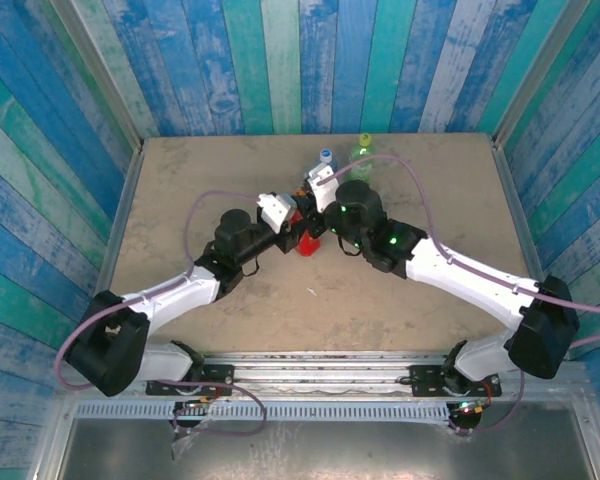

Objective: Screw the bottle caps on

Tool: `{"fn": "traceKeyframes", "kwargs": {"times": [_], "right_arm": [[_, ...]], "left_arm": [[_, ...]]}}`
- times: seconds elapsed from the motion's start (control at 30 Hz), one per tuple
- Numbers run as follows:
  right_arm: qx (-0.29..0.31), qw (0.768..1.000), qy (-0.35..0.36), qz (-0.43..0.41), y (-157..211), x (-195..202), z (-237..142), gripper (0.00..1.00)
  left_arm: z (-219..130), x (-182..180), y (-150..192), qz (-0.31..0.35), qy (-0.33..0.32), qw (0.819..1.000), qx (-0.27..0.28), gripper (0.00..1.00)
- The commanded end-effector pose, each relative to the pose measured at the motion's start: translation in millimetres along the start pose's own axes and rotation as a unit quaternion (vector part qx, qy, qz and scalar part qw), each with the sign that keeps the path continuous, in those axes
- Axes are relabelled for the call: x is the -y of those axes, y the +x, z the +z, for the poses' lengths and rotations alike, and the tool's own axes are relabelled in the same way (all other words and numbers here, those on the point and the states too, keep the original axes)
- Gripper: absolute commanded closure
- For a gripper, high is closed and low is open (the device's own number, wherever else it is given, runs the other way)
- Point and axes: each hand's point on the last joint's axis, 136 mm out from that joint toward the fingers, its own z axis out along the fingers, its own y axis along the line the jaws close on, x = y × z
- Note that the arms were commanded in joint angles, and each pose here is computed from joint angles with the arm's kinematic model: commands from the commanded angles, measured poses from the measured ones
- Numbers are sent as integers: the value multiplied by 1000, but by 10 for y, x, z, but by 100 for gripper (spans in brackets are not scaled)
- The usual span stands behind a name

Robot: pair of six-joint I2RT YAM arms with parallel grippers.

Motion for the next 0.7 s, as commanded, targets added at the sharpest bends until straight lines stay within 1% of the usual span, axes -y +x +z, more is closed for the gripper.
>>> {"fn": "traceKeyframes", "kwargs": {"times": [0.0, 0.07, 0.13, 0.17, 0.2, 0.23, 0.33, 0.37, 0.47, 0.57, 0.67], "right_arm": [[-68, 997, 13, -33, 354, 98, 8, 81], [-48, 997, -40, -55, 247, -47, -71, 72], [-28, 995, -72, -65, 126, -114, -196, 62], [-20, 992, -98, -78, 91, -170, -276, 58], [-12, 990, -112, -88, 53, -198, -353, 55], [-3, 987, -129, -98, 22, -234, -438, 53], [10, 976, -180, -126, -4, -317, -674, 50], [12, 972, -190, -136, -15, -337, -742, 47], [1, 959, -228, -170, 7, -425, -912, 45], [-12, 945, -270, -186, 39, -541, -1031, 46], [-17, 935, -300, -188, 25, -625, -1073, 47]], "left_arm": [[-35, -236, -421, 14, -57, 996, 73, 44], [-49, -193, -361, 24, -44, 997, 58, 43], [-76, -124, -303, 35, -19, 998, 45, 43], [-80, -59, -236, 39, 2, 999, 36, 43], [-147, 25, -313, 55, 23, 997, 45, 43], [-180, 130, -296, 69, 51, 995, 43, 43], [-309, 451, -229, 110, 138, 983, 42, 42], [-355, 548, -203, 119, 166, 978, 41, 42], [-467, 767, -157, 141, 232, 962, 41, 42], [-542, 929, -132, 152, 286, 945, 42, 42], [-577, 1000, -133, 153, 312, 937, 45, 42]]}}
